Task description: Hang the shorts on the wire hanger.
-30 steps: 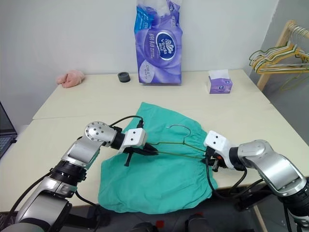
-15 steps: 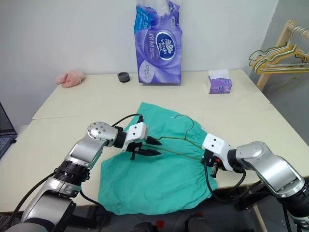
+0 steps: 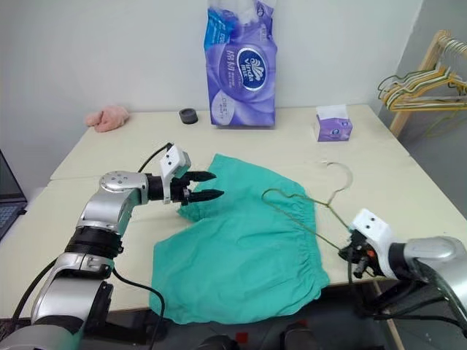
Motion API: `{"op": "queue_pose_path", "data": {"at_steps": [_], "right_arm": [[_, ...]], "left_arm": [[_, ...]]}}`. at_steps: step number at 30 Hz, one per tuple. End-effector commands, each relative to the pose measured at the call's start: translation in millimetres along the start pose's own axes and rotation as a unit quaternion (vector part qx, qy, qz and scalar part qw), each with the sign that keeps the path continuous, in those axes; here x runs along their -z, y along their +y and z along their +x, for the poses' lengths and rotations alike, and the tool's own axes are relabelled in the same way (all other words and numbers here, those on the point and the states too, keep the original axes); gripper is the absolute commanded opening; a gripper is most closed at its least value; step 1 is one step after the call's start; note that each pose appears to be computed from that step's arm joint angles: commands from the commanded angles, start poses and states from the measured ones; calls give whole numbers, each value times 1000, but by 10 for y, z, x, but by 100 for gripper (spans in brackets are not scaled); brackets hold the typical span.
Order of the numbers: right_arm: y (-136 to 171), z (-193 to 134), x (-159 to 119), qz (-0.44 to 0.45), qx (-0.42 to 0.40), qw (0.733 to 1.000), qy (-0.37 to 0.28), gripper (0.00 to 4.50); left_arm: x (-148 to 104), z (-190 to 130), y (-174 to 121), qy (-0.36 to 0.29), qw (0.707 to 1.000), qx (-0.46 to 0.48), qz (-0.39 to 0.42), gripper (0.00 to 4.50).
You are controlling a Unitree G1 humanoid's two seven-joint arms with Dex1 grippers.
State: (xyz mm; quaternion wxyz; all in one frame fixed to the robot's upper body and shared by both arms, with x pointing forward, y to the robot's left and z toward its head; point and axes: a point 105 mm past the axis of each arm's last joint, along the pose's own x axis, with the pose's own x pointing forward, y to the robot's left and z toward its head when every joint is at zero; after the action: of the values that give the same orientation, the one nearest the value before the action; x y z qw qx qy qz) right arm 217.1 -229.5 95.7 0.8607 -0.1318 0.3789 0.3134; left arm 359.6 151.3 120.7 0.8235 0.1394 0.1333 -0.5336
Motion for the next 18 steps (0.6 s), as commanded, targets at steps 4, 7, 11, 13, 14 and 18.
{"op": "queue_pose_path", "data": {"at_steps": [4,7,11,13,14,18], "right_arm": [[-54,-275,310,99,55,993,-11,0],[26,-308,488,141,53,989,0,0],[206,-281,634,190,20,981,12,0],[234,-268,662,208,13,978,15,0],[244,-264,671,213,10,977,17,0],[345,-237,698,221,-22,974,31,0]], "left_arm": [[-54,70,-404,7,994,110,1,310],[-53,73,-505,13,990,142,1,310],[-90,110,-506,12,988,150,16,310],[-114,130,-496,10,988,151,20,310],[-121,136,-494,10,988,151,23,310],[-147,164,-485,10,988,153,33,310]]}}
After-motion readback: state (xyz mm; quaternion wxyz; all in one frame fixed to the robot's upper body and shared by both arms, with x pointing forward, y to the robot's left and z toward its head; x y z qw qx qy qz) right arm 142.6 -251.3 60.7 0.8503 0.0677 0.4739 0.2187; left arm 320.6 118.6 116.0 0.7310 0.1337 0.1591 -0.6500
